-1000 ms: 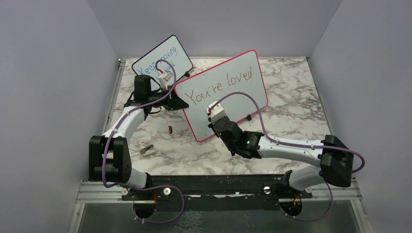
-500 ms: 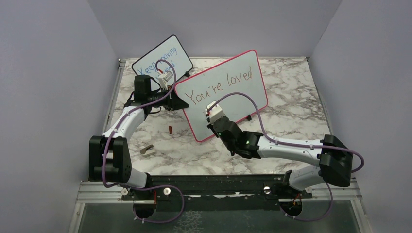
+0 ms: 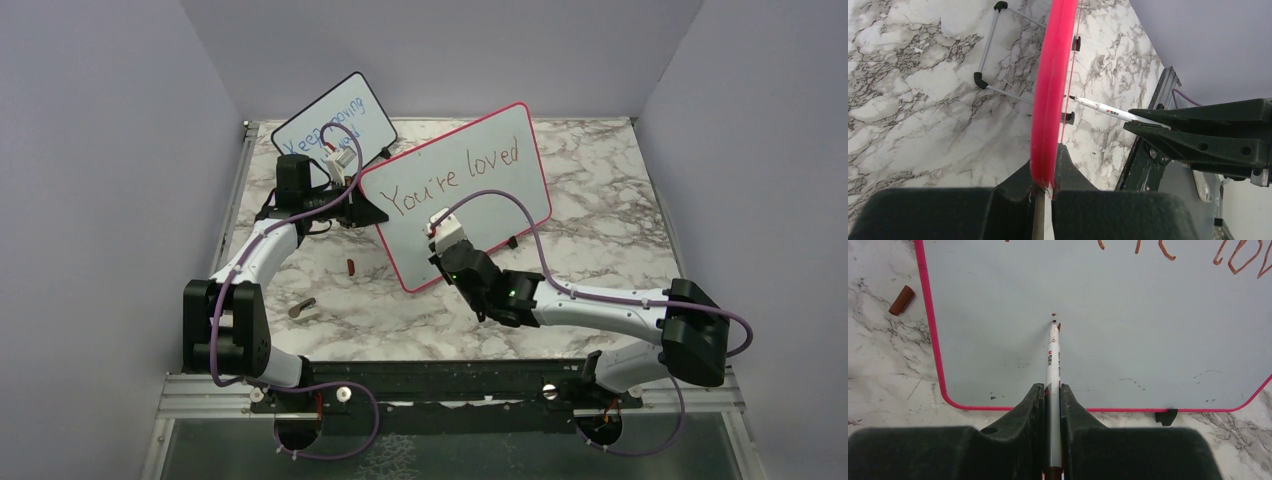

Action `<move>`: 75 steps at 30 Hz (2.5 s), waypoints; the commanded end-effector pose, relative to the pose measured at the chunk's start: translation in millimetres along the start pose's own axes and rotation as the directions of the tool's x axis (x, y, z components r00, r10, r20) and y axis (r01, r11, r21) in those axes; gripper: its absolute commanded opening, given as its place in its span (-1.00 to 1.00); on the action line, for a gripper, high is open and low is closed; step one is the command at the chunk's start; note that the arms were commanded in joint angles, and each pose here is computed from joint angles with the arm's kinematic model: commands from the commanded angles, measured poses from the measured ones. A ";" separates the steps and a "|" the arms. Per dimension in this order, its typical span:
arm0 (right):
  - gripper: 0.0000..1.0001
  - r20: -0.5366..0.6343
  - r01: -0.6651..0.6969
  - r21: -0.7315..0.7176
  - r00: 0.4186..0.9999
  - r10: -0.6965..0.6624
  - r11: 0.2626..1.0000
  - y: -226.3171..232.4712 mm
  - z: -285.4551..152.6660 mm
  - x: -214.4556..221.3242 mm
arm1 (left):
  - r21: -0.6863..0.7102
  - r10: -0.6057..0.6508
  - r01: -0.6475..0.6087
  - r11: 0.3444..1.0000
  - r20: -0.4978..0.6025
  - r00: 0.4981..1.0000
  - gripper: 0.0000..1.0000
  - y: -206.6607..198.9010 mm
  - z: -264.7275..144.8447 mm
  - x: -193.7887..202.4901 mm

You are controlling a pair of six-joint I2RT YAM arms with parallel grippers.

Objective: Write a sentence on the whiteboard

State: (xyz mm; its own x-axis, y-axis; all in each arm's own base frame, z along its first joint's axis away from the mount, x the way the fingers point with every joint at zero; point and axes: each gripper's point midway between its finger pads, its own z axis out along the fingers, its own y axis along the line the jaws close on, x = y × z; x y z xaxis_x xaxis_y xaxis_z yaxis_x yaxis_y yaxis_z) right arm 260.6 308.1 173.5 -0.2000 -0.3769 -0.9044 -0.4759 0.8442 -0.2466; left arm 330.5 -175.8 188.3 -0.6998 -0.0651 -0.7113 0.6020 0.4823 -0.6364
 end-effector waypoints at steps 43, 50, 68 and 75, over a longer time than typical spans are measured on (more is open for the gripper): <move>-0.99 0.046 -0.013 0.019 0.999 0.012 1.000 4.7 8.3 -11.8 | -0.118 -0.034 0.034 0.992 0.000 0.999 -1.00 21.7 -3.9 7.3; -0.99 0.029 0.002 -0.037 1.000 -0.001 0.999 14.0 7.6 -8.2 | -0.120 -0.036 0.035 0.992 0.000 0.999 -1.00 22.2 -3.6 7.1; -0.99 -0.052 0.072 -0.106 0.996 -0.078 0.992 18.0 -1.4 19.7 | -0.124 -0.034 0.034 0.992 0.000 0.999 -1.00 23.1 -3.6 7.1; -0.99 -0.103 0.080 -0.077 0.991 -0.088 0.994 10.8 -4.6 37.5 | -0.125 -0.037 0.037 0.992 -0.003 0.999 -1.00 23.5 -3.2 8.2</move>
State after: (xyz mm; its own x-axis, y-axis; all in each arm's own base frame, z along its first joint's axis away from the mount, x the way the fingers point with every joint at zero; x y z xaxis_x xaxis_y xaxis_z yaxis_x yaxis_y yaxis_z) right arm 254.6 313.4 159.6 -0.1994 -0.4351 -0.8780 -0.5350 0.7990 -0.2745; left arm 330.8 -175.4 187.6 -0.6967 -0.0616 -0.7147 0.6048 0.4855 -0.6313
